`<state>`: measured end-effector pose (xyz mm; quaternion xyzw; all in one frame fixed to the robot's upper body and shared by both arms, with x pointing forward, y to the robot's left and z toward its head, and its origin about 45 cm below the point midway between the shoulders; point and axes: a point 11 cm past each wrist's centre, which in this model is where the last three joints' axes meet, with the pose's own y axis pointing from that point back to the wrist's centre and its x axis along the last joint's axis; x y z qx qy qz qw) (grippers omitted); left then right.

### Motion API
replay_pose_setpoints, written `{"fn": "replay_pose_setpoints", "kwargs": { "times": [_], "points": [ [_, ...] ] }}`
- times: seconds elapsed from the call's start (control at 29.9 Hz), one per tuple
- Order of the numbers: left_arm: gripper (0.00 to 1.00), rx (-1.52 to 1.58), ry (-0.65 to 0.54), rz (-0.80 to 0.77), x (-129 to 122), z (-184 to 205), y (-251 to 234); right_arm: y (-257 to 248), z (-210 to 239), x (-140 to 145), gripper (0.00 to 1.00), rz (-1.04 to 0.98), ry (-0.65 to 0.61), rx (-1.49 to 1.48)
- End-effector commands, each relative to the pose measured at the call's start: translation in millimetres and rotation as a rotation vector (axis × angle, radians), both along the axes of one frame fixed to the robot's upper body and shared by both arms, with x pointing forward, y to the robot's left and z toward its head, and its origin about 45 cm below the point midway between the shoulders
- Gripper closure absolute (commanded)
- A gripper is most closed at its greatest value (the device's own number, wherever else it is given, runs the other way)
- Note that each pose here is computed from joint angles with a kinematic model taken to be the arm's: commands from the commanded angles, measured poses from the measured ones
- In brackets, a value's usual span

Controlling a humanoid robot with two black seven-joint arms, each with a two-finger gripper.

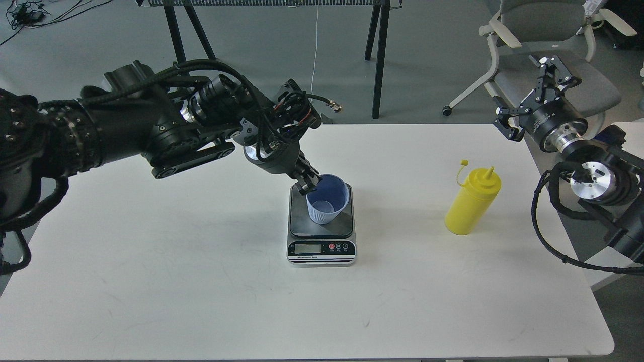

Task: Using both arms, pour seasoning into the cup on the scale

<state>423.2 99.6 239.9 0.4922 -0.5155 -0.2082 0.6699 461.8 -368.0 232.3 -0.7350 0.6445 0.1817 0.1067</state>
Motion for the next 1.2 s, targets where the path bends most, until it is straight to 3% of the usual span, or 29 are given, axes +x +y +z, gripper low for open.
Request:
{"fn": "replay_pose_setpoints", "kwargs": {
  "times": [0.0,0.3,0.6,0.87,1.07,1.17],
  "points": [
    [0.81,-0.01,0.0,0.003,0,2,-2,0,0,0,0.01,0.0,0.0,0.001],
    [0.72,-0.068,-0.005,0.06,11,16,0,1,-2,-1,0.01,0.0,0.005,0.002],
    [0.68,-0.281,-0.037,0.239,47,85,5,2,0,0,0.01,0.002,-0.001,0.006],
    [0.66,-0.513,-0.076,0.455,74,154,65,4,3,1,0.01,0.007,-0.007,0.008],
    [0.64,-0.873,-0.075,0.672,94,212,122,7,5,3,0.01,0.015,-0.012,0.013],
    [0.56,-1.097,-0.071,0.762,99,243,154,13,4,4,0.01,0.026,-0.01,0.02]
  ]
}}
